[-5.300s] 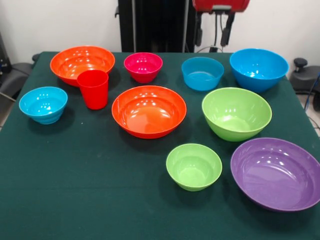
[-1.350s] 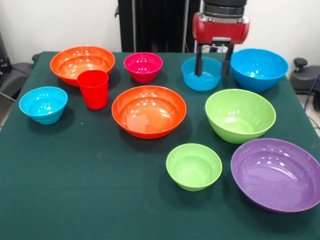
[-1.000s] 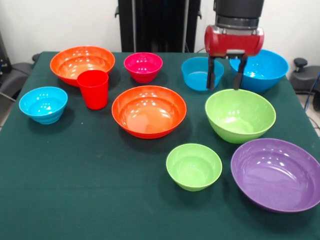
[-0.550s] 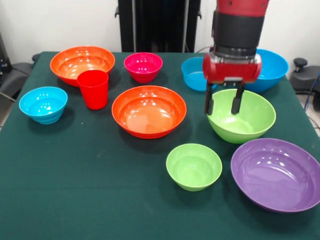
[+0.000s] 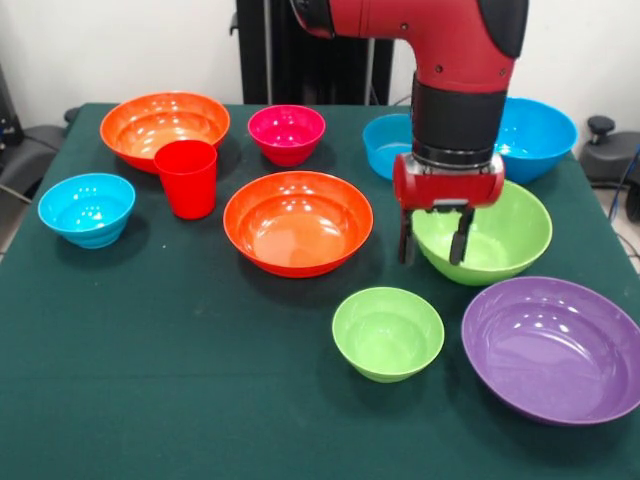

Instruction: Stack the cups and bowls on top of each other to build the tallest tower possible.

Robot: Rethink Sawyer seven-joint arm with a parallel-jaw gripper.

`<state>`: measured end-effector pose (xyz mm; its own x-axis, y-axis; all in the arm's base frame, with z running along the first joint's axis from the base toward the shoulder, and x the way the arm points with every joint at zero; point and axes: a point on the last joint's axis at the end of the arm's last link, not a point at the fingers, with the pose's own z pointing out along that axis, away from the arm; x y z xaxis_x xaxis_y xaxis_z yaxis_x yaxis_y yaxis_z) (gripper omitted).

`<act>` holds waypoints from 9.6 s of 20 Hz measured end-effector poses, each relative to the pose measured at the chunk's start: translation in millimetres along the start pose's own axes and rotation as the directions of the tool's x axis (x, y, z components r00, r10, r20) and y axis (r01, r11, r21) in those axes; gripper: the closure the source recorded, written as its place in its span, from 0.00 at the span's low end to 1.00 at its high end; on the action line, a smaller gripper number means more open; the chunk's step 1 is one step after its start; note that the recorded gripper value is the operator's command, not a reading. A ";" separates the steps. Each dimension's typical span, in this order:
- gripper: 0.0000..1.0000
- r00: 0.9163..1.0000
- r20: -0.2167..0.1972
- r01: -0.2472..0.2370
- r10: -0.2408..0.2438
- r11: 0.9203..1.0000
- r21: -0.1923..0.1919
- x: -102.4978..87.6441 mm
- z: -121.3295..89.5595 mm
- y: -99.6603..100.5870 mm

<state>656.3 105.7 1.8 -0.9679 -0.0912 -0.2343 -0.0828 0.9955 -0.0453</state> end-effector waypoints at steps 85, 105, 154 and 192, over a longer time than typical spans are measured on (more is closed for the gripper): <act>0.00 0.988 0.088 0.121 -0.127 0.990 0.069 102.9 2.9 -9.5; 0.00 0.983 0.100 0.144 -0.152 0.987 0.075 103.1 -19.1 2.4; 1.00 0.985 0.062 0.156 -0.160 0.986 0.060 121.2 9.9 -12.6; 1.00 0.997 0.011 -0.076 0.077 0.994 -0.076 -58.7 -185.9 -83.4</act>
<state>675.9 32.6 199.9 -0.9688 -0.0148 -0.2476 -0.0272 0.9986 0.0464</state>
